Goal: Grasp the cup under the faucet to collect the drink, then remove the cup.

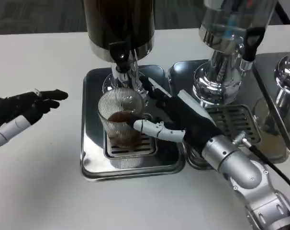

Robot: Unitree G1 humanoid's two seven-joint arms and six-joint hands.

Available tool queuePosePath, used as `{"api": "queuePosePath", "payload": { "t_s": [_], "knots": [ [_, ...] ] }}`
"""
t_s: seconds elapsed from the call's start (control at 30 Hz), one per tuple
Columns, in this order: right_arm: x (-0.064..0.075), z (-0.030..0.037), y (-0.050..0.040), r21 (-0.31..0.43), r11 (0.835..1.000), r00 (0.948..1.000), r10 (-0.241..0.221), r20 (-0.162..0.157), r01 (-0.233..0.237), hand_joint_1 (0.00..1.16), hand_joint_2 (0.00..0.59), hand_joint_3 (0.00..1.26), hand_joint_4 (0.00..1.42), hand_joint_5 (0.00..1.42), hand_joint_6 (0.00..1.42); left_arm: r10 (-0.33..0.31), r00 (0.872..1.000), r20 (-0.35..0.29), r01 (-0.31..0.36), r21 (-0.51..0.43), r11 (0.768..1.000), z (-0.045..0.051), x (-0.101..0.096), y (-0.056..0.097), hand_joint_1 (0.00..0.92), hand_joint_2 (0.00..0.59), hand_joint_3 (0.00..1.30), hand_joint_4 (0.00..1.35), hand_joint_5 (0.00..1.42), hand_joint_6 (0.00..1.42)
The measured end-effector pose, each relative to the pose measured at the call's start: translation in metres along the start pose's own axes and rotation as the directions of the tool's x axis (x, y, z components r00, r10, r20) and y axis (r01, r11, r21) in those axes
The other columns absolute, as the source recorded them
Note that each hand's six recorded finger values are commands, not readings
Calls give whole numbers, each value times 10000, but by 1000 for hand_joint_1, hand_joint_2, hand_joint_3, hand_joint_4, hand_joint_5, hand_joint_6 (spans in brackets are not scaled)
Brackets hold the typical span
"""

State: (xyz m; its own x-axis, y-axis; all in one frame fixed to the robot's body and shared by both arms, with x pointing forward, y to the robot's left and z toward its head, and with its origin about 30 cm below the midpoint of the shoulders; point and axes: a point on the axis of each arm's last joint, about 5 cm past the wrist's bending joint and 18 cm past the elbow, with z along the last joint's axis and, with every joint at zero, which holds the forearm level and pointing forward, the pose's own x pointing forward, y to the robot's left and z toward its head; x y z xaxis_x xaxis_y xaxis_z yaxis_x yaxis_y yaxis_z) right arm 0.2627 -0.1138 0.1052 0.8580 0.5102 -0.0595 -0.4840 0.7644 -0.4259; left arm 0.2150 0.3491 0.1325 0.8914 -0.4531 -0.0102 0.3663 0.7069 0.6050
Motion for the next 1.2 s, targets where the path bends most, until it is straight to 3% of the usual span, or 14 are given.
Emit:
{"api": "queuePosePath", "payload": {
  "t_s": [0.23,0.4,0.8,1.2],
  "knots": [
    [9,11,32,-333,9992,9998,202,-90,-205,590,202,0,0,0,46,-22,10000,-41,22,-12,10000,-3,-1,-1,0,118,302,203,216,235],
    [17,47,40,-658,9978,9998,117,-142,-126,591,206,0,0,0,47,-67,10000,-57,67,-9,10000,-4,3,-4,0,116,303,204,216,235],
    [21,47,77,-875,9961,9991,34,-411,-70,583,205,0,0,0,49,-382,9993,-25,382,52,9993,10,65,-13,0,119,304,204,216,235],
    [38,61,125,-903,9959,9993,72,-371,-105,574,209,0,0,0,49,-640,9979,-58,641,153,9978,28,140,-9,0,119,304,204,216,235]
  ]
}}
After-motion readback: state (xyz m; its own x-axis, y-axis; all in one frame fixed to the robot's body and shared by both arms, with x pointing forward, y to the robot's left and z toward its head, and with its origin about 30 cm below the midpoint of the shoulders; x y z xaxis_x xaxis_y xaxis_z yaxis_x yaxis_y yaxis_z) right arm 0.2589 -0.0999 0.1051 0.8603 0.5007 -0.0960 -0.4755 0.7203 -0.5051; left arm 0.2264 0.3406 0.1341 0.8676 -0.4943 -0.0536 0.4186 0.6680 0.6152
